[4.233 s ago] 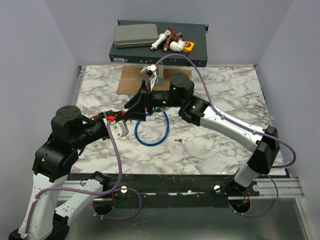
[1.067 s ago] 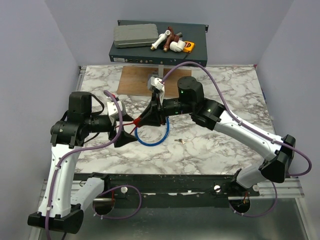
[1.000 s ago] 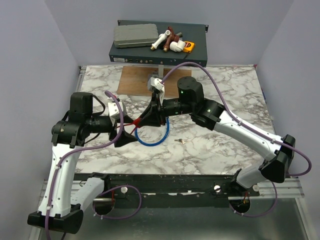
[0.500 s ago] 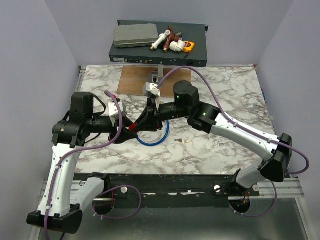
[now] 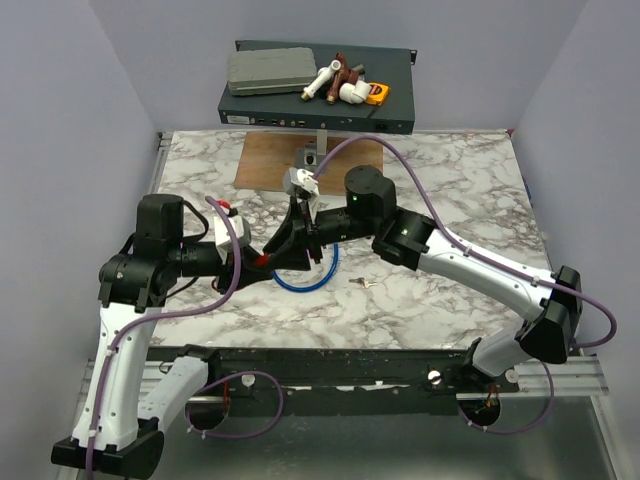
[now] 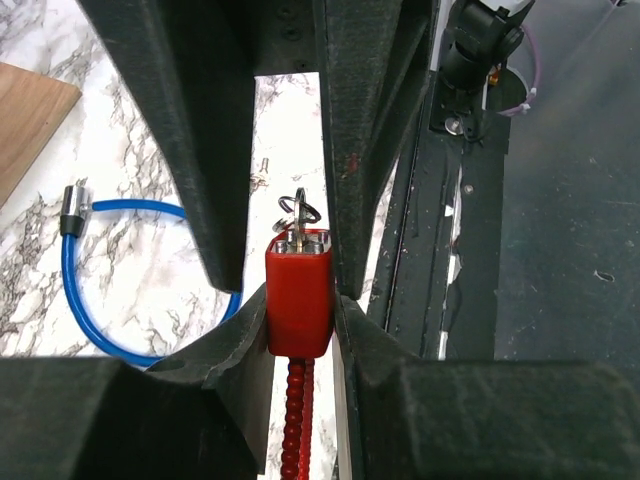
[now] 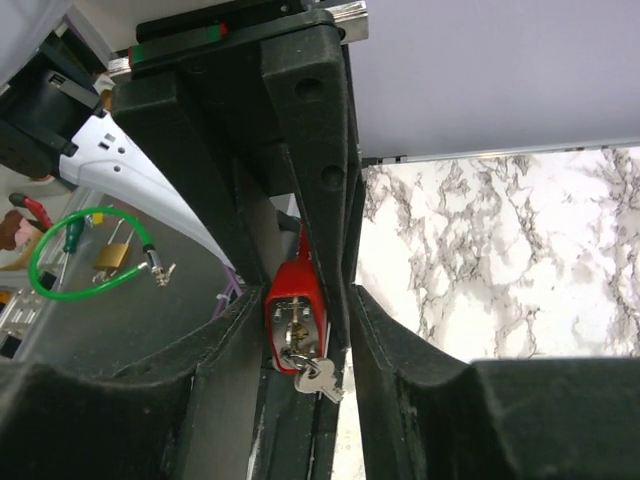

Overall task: Unlock with the key
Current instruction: Unlock the lock.

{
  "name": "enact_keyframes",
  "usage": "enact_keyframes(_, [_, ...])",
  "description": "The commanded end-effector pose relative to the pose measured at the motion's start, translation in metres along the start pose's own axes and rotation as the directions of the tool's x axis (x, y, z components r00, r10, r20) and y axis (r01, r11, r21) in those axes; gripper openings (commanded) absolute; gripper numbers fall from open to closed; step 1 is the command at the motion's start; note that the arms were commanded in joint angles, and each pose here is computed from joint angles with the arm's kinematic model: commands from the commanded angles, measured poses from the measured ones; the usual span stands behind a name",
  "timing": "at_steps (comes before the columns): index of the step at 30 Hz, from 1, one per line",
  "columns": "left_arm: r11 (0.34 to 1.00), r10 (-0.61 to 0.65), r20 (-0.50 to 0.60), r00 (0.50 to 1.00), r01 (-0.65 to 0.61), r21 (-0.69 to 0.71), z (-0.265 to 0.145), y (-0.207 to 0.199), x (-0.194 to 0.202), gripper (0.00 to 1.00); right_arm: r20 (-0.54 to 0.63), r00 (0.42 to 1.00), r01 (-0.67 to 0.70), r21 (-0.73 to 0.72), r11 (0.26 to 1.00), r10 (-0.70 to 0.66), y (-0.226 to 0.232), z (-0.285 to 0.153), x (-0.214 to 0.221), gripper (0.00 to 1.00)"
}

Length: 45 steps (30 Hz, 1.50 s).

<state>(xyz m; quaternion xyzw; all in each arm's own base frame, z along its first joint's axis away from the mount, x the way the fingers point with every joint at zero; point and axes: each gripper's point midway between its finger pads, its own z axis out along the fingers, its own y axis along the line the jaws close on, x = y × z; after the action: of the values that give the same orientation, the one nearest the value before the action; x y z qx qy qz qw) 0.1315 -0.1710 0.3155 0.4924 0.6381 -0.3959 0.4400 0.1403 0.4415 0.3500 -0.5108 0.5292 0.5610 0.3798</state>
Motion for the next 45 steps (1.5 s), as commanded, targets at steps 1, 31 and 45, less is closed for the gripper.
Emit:
enact_keyframes(1, [1.0, 0.026, 0.005, 1.0, -0.026, -0.006, -0.003, -0.009, 0.001, 0.0, 0.025, 1.0, -0.004, 0.011, 1.0, 0.004, 0.004, -0.003, -0.007, 0.47])
enact_keyframes(31, [0.998, 0.065, -0.193, 0.979, -0.064, 0.007, -0.015, -0.02, 0.019, 0.0, 0.029, 0.999, -0.038, -0.091, 0.995, 0.041, 0.034, -0.027, -0.005, 0.31])
enact_keyframes(45, [0.999, 0.05, -0.184, 0.982, -0.05, 0.003, -0.013, -0.017, 0.014, 0.0, 0.019, 0.997, -0.075, -0.089, 0.993, 0.077, 0.025, -0.017, 0.006, 0.28])
